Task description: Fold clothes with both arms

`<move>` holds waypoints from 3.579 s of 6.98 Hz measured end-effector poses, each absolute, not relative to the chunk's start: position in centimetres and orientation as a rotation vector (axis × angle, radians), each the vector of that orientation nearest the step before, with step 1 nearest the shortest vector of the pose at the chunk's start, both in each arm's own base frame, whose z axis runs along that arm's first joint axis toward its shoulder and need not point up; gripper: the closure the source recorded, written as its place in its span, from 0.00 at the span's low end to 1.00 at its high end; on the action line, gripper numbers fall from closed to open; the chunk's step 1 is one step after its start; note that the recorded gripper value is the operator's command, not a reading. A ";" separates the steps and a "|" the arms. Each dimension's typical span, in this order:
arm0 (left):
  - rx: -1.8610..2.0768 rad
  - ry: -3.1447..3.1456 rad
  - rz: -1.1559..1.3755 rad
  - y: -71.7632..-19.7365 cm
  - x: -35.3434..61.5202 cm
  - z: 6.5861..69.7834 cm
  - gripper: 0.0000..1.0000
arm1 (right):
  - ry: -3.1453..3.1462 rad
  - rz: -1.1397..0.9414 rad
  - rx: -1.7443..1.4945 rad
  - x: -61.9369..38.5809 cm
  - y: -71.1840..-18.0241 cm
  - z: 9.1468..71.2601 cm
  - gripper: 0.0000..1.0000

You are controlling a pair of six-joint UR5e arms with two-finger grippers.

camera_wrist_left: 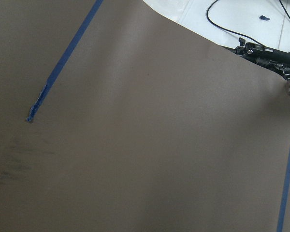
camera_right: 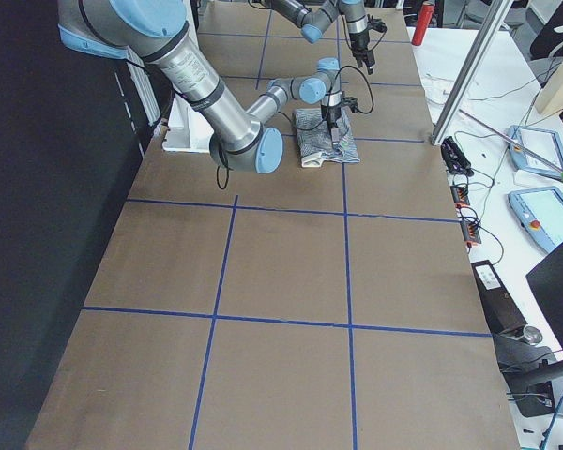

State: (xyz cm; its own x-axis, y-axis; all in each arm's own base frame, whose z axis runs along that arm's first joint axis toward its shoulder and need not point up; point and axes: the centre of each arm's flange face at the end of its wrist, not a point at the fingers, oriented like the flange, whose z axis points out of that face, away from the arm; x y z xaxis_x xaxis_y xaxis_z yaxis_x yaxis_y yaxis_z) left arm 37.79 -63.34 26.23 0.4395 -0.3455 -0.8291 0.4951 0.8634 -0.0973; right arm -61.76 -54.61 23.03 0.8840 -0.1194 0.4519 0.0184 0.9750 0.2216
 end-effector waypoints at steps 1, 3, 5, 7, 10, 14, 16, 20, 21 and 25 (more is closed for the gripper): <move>0.171 0.994 -0.523 -63.0 37.5 26.0 0.00 | -0.459 -0.087 0.222 -61.0 -55.9 23.9 0.00; 0.171 1.003 -0.525 -62.5 37.2 25.8 0.00 | -0.417 -0.101 0.230 -58.8 -59.2 25.7 0.00; 0.169 1.007 -0.527 -62.3 37.1 25.7 0.00 | -0.387 -0.110 0.255 -55.7 -63.6 28.1 0.00; 0.174 1.018 -0.503 -61.5 36.6 25.7 0.00 | -0.430 -0.125 0.268 -50.5 -67.4 27.7 0.00; 0.295 0.933 -0.269 -57.0 27.9 27.9 0.00 | -0.646 -0.154 0.224 -32.2 -67.7 32.5 0.00; 0.399 0.652 0.085 -57.9 8.2 37.0 0.00 | -0.747 -0.199 0.152 -4.4 -63.2 49.6 0.00; 0.422 0.558 0.247 -56.3 -0.7 43.6 0.00 | -0.774 -0.198 0.103 5.1 -58.6 56.4 0.00; 0.353 0.682 0.301 -51.2 -3.2 52.6 0.00 | -0.820 -0.156 0.052 9.6 -52.1 61.4 0.00; 0.320 0.687 0.290 -50.7 -3.2 54.8 0.00 | -0.813 -0.162 0.054 9.3 -51.6 61.7 0.00; 0.197 0.696 0.226 -49.2 -6.0 62.6 0.00 | -0.816 -0.135 0.028 9.0 -50.4 63.3 0.00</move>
State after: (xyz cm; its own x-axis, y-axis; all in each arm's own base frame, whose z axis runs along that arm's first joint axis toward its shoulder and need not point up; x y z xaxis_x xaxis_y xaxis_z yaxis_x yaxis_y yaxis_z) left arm -6.04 -49.23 62.55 0.7451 0.2698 -0.6100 -0.1394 0.9573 0.2533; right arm 8.98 -50.42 63.30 0.6769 -0.1306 0.7244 0.1087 0.9911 0.0771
